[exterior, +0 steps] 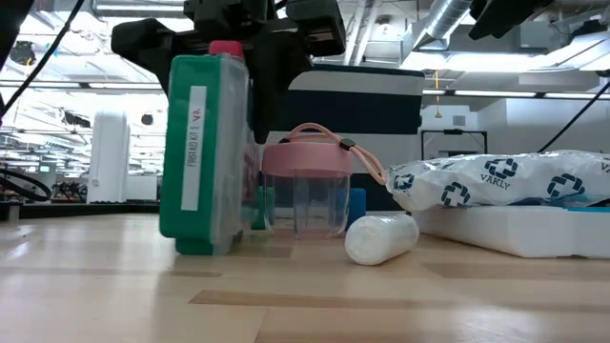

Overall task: Pick & place medical supplies in basket/bin
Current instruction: Put the first aid box into the bin, then put the pink bottle into the bin

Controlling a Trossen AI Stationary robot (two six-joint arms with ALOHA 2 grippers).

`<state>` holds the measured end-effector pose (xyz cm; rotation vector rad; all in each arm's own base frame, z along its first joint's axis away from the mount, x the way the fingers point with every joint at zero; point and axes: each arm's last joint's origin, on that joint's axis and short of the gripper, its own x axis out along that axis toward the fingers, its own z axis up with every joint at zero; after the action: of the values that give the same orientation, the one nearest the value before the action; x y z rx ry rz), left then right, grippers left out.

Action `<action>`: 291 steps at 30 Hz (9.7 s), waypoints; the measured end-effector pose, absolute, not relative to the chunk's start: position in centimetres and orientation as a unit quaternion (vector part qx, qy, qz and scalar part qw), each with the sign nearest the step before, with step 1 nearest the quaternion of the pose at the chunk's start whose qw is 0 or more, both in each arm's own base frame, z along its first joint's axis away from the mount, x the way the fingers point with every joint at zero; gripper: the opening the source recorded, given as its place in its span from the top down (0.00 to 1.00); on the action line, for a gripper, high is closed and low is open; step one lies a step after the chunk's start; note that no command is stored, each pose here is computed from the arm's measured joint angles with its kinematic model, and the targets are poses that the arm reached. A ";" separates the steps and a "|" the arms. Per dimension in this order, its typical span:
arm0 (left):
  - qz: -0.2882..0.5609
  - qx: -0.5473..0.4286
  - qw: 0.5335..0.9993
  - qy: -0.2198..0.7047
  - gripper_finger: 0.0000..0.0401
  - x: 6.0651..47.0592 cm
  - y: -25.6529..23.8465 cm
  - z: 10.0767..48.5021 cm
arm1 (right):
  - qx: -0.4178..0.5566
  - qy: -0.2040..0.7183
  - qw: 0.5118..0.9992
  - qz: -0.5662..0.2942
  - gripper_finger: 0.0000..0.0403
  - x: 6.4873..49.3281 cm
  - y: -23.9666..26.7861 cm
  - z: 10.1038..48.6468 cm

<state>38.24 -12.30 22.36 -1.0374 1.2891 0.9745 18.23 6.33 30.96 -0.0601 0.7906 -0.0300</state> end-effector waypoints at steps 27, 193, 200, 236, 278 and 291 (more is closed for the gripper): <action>0.437 -0.408 0.570 0.564 0.46 36.5 -14.5 26.5 | -0.029 0.385 0.922 -0.014 1.00 18.2 6.3 31.0; 0.020 0.066 0.748 0.660 0.45 35.9 21.4 24.4 | 0.003 0.210 0.947 -0.245 1.00 25.0 -7.7 34.5; 0.039 0.068 0.767 0.637 0.43 36.5 21.6 24.5 | 0.003 0.210 0.946 -0.246 1.00 25.0 -7.7 34.5; 0.038 0.090 0.756 0.648 0.13 36.6 21.1 24.5 | 0.003 0.214 0.945 -0.248 1.00 24.9 -7.8 34.4; 0.058 0.107 0.794 0.595 0.13 34.5 19.7 30.3 | 0.002 0.214 0.944 -0.252 1.00 24.8 -8.1 34.4; 0.053 0.124 0.799 0.587 0.13 34.8 18.9 30.9 | 0.002 0.214 0.944 -0.252 1.00 24.8 -8.1 34.4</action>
<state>34.77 18.92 30.85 0.2667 1.2589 0.1134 24.82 -8.12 34.44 0.0047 0.4369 -0.5131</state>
